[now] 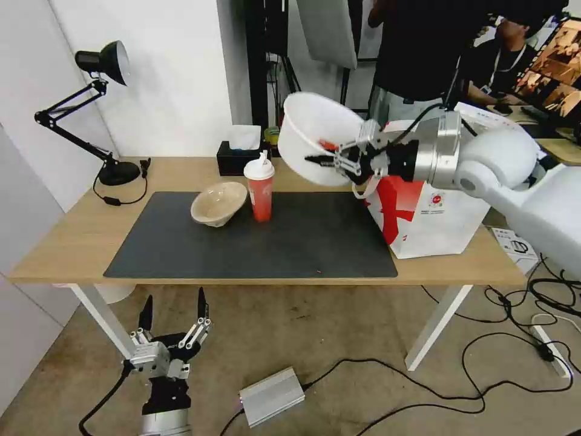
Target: Pick up the trash from the table and place it into the takeout bag.
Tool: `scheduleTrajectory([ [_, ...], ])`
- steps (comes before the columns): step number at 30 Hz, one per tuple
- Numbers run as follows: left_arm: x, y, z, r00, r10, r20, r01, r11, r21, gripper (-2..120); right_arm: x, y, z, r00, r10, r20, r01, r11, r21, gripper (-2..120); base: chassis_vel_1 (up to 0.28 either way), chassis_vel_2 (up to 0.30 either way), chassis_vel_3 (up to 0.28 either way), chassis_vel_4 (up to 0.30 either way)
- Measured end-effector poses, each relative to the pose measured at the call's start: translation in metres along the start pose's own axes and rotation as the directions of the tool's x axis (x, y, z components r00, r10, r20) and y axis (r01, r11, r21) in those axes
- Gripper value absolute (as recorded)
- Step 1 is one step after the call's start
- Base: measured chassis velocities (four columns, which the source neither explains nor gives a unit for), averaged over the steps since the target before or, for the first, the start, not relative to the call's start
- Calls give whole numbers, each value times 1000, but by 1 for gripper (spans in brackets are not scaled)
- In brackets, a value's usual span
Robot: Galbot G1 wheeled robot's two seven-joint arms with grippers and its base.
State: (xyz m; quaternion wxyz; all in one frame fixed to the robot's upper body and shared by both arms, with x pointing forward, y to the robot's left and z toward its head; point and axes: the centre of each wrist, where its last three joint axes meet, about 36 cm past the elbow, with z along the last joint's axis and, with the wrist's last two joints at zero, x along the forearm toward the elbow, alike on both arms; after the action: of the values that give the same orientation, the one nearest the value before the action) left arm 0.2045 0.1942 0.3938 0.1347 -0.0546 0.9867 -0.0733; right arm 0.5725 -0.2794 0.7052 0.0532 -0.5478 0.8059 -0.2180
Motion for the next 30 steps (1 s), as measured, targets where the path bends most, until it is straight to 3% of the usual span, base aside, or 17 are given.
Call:
scheduleTrajectory([
  [15, -2, 0, 5, 1000, -13, -4, 13, 1000, 19, 100, -18, -34, -21, 998, 42, 38, -40, 997, -60, 0, 0, 0, 0, 0],
  [30, 1, 0, 7, 1000, -10, -14, 10, 1000, 18, 100, 7, -63, -15, 988, 152, 41, -144, 977, -156, 0, 0, 0, 0, 0],
])
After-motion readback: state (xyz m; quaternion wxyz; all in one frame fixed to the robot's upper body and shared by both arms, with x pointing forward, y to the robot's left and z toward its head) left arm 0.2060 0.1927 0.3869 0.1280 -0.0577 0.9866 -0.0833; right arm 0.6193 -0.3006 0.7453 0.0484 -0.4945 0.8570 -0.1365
